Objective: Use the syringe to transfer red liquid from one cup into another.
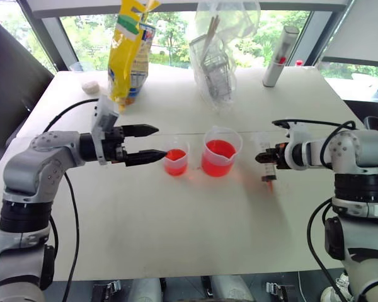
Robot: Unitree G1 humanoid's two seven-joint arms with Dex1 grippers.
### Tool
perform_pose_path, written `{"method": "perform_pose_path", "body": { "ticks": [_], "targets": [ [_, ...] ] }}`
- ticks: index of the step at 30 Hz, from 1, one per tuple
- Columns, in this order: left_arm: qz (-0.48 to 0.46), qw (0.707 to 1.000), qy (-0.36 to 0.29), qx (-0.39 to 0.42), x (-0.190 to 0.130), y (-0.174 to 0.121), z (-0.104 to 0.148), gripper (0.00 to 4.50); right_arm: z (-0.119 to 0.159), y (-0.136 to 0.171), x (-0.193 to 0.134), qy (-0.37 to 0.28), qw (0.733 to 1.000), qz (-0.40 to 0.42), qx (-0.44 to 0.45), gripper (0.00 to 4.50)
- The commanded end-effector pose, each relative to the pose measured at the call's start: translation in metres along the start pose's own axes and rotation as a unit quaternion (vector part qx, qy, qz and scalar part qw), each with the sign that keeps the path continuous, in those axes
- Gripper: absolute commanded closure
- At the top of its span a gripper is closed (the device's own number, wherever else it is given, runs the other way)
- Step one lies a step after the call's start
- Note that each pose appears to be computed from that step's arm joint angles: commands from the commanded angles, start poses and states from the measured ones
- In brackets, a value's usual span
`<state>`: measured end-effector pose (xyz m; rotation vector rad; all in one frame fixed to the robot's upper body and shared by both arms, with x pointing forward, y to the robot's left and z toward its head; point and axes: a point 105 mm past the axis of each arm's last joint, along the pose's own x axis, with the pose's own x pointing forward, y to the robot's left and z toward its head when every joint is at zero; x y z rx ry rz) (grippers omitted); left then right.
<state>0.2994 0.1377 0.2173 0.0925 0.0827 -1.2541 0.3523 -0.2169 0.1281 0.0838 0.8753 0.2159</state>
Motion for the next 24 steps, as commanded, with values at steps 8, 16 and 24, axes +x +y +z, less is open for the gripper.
{"method": "perform_pose_path", "body": {
  "ticks": [8,16,24],
  "targets": [
    [-0.013,1.000,0.006,0.016,0.000,-0.010,0.004,0.00,0.011,0.005,-0.012,-0.033,0.999,0.010,-0.018,0.07],
    [-0.014,0.999,0.028,0.022,-0.006,-0.013,0.000,0.00,0.018,0.021,-0.077,-0.125,0.982,0.053,-0.134,0.07],
    [-0.007,0.998,0.044,0.034,-0.012,-0.012,0.000,0.00,-0.001,0.049,-0.132,-0.183,0.948,0.141,-0.221,0.07]
  ]
}}
